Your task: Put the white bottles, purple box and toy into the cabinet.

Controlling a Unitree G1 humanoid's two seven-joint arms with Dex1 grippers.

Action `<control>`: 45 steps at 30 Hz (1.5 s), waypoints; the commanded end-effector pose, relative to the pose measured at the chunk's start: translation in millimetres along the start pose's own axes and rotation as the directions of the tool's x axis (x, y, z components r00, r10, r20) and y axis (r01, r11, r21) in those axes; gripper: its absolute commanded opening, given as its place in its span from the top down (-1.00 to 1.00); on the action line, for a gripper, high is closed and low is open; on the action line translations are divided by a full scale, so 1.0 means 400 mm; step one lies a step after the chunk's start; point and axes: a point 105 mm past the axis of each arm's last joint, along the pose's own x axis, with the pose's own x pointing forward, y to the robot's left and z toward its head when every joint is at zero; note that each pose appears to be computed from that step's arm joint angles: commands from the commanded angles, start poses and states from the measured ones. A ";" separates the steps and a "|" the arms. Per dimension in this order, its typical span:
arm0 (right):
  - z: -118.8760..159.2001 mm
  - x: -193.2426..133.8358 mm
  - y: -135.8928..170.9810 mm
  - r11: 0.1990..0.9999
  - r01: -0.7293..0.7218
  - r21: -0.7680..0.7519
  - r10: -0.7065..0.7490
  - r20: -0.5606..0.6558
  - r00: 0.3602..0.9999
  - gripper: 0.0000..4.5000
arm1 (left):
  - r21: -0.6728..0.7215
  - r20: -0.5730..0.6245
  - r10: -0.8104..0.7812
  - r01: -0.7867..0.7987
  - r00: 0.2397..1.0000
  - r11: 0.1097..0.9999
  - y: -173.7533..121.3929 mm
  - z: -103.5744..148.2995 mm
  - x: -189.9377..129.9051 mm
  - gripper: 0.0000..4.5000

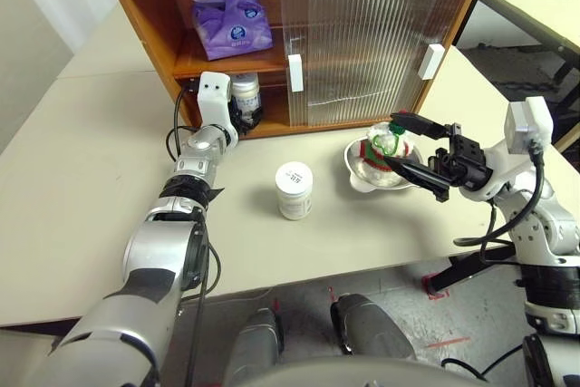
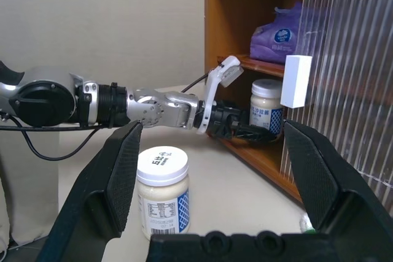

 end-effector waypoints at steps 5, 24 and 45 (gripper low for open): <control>-0.001 0.001 0.001 1.000 0.001 -0.004 -0.001 -0.009 1.000 -1.00 | -0.037 0.013 0.003 -0.002 1.000 0.999 -0.015 0.009 0.012 -0.38; 0.004 0.007 0.002 1.000 -0.002 -0.005 0.002 -0.014 1.000 -1.00 | -0.117 -0.026 0.034 -0.036 0.999 0.992 -0.015 -0.023 0.011 -0.99; -0.012 0.010 0.000 1.000 -0.019 0.003 0.019 -0.013 1.000 -1.00 | -0.132 -0.042 0.010 -0.016 0.999 0.991 -0.023 -0.061 -0.080 -0.99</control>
